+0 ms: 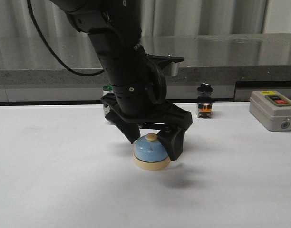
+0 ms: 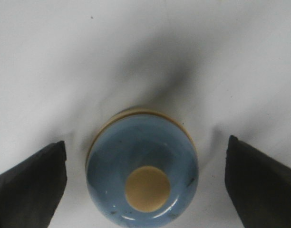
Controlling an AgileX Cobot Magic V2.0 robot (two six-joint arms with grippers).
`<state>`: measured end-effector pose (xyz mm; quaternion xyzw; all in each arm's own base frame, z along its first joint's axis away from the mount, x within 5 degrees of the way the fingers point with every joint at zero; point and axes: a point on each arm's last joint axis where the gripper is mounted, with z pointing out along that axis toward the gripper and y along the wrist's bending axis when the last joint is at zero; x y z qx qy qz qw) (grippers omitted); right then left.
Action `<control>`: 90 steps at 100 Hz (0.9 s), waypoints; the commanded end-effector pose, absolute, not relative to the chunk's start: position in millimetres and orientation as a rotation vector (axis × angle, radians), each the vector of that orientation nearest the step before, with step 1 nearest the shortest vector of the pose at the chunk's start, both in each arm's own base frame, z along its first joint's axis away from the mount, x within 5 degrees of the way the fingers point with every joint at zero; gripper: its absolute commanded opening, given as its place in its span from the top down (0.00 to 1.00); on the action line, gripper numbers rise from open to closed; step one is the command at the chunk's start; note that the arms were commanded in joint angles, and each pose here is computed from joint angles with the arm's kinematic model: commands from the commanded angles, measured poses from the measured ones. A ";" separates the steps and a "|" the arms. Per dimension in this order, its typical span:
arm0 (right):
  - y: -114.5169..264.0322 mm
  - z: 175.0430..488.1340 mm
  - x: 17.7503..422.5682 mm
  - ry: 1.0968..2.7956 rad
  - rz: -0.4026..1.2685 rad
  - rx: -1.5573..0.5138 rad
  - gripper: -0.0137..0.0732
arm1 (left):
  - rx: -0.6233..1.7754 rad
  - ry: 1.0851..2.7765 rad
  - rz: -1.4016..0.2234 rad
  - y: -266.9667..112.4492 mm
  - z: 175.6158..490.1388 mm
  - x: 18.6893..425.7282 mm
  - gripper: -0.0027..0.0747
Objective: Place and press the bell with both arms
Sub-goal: 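Set the bell down, open the left gripper and lift away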
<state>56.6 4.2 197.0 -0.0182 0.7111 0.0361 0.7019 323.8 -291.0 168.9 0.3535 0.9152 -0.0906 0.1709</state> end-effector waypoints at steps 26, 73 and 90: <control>4.1 211.1 54.1 1.461 0.072 -0.046 0.91 | 0.906 2.382 -0.350 -280.2 259.0 319.6 0.13; 4.1 211.1 54.1 1.461 0.072 -0.046 0.91 | 0.575 2.261 -0.267 -158.4 340.1 309.3 0.13; 4.1 211.1 54.1 1.461 0.072 -0.046 0.91 | 0.397 2.221 -0.202 -97.7 349.9 284.5 0.13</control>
